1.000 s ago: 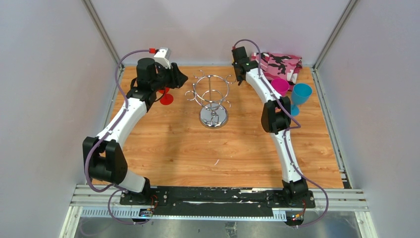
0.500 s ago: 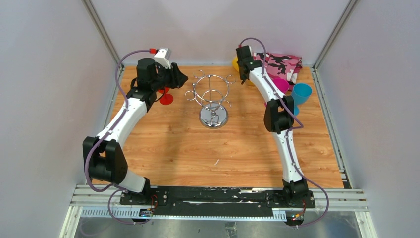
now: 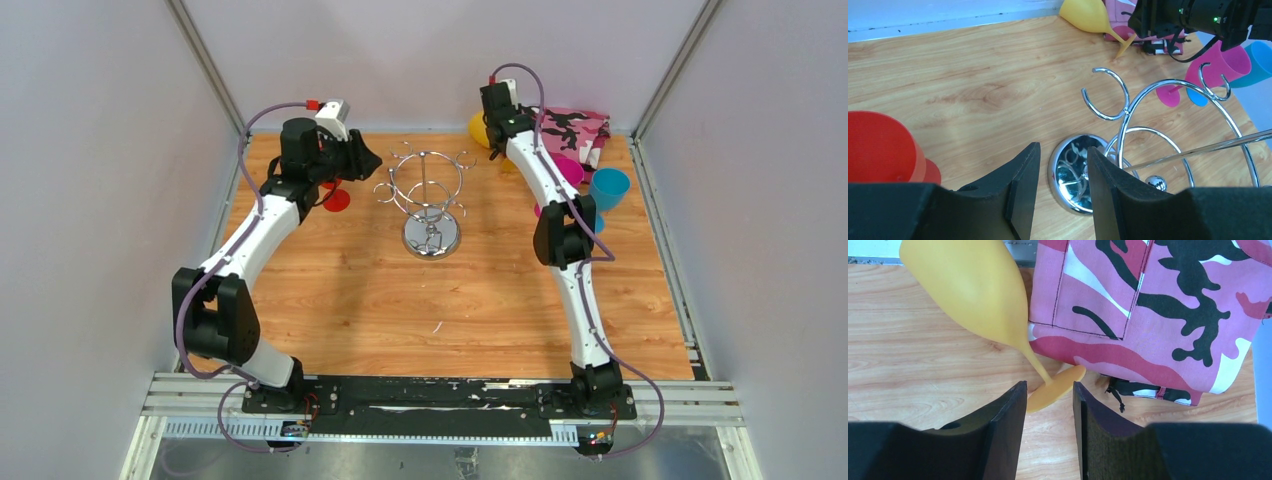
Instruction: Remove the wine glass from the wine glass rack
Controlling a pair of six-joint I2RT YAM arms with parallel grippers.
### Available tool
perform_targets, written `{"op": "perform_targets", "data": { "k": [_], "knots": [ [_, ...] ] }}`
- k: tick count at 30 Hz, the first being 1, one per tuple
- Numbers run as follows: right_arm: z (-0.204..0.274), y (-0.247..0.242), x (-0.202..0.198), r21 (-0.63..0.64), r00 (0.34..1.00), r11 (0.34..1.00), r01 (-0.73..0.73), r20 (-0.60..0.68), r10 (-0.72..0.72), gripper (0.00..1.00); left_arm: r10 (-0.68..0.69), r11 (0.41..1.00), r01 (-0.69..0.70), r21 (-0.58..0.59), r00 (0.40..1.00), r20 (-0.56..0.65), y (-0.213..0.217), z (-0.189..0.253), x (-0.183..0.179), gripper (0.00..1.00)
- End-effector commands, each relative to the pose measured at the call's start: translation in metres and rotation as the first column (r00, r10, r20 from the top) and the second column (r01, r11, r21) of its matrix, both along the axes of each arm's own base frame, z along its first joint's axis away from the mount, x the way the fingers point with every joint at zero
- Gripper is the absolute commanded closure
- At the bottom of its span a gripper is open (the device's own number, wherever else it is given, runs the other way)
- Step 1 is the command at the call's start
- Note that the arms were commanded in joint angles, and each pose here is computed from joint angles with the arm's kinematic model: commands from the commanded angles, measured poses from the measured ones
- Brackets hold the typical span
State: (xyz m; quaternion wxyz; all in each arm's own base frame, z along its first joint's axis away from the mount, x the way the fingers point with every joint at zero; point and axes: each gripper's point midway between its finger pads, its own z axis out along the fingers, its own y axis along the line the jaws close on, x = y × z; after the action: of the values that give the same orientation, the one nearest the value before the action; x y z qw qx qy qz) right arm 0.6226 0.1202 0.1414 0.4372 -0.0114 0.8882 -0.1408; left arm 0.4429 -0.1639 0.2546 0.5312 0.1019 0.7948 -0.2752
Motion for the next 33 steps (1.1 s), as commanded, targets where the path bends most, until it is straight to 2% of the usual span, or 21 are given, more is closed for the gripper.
{"op": "perform_targets", "data": {
  "k": [1,11,18,24,33],
  "knots": [
    [-0.029,-0.017,-0.003,-0.008,0.997,0.999,0.034,-0.075,-0.034,0.56,-0.02,1.0,0.02,-0.003,0.999,0.032,-0.005,0.009,0.004,0.56],
    [-0.068,-0.021,-0.033,0.026,0.971,1.0,0.002,-0.241,0.005,0.58,-0.034,0.999,0.035,-0.021,0.999,0.012,-0.009,0.005,0.004,0.56],
    [-0.081,-0.013,-0.061,0.041,0.945,0.999,-0.026,-0.324,0.038,0.65,-0.028,0.999,0.029,-0.021,0.999,0.027,-0.007,0.011,0.0,0.56],
    [-0.082,-0.011,-0.067,0.051,0.949,0.999,-0.005,-0.313,0.021,0.73,-0.032,0.999,0.032,-0.023,0.999,0.027,-0.008,0.012,-0.002,0.56],
    [-0.075,-0.006,-0.054,0.064,0.962,0.998,0.003,-0.273,0.015,0.86,-0.034,0.999,0.034,-0.019,0.999,0.025,-0.007,0.01,-0.003,0.56]
  ]
}}
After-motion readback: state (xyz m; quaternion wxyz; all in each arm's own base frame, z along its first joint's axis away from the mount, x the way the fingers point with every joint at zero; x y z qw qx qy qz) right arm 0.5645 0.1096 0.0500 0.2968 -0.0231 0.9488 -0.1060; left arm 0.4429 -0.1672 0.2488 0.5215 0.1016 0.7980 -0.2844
